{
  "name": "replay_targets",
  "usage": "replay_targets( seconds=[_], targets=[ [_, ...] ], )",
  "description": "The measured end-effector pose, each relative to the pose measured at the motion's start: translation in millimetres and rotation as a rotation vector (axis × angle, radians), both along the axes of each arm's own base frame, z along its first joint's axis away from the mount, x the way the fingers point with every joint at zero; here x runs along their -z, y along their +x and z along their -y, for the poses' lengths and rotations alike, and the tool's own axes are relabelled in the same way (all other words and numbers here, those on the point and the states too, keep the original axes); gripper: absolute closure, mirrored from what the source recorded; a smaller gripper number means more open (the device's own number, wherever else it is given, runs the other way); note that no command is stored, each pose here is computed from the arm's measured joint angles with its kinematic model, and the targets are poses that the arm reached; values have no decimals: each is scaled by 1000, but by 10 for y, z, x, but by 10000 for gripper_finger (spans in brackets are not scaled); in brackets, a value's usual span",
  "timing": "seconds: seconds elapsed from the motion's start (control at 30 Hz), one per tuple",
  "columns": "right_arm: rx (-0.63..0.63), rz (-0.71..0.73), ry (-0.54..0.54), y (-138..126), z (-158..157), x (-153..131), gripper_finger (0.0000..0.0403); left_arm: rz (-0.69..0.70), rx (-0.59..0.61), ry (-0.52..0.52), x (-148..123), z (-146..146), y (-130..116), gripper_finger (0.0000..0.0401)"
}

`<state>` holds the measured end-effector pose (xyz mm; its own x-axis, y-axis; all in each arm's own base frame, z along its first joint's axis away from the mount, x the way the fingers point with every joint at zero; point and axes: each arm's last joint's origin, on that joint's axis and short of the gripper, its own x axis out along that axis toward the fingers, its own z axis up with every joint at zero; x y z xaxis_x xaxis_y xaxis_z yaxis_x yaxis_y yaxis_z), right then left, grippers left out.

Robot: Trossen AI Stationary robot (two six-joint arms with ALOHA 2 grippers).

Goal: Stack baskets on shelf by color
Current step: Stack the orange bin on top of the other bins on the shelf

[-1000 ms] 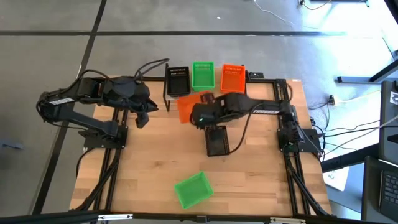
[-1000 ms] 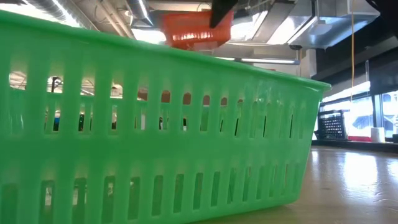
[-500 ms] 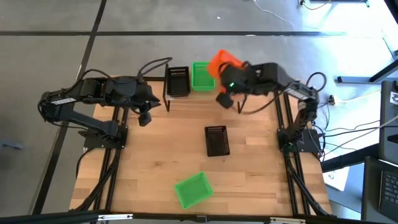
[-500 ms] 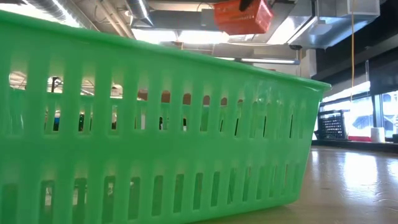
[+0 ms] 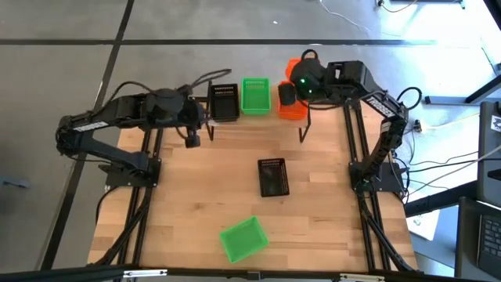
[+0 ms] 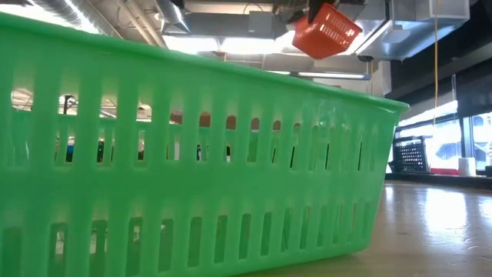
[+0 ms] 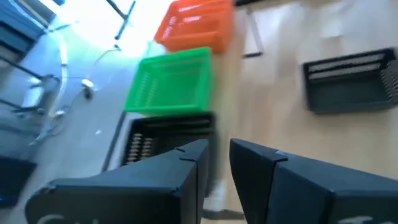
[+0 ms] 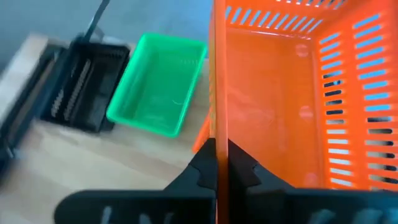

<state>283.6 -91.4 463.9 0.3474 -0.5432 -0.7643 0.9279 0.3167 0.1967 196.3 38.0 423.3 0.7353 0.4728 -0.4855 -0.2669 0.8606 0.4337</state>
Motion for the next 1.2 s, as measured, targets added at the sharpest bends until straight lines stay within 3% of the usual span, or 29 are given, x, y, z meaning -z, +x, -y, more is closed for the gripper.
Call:
replay_targets(
  seconds=[0.27, 0.43, 0.83, 1.2],
  targets=[
    [287, 114, 114, 162, 182, 174, 403, -86, 4, 174, -22, -216, -6, 341],
    [361, 102, 194, 331, 330, 373, 403, -116, -9, 217, -28, -317, -34, 341],
    [424, 18, 205, 455, 668, 641, 403, -110, 64, 175, -18, -389, -63, 341],
    [418, 23, 249, 474, 681, 669, 403, -116, 73, 184, -18, -388, -63, 341]
  ],
)
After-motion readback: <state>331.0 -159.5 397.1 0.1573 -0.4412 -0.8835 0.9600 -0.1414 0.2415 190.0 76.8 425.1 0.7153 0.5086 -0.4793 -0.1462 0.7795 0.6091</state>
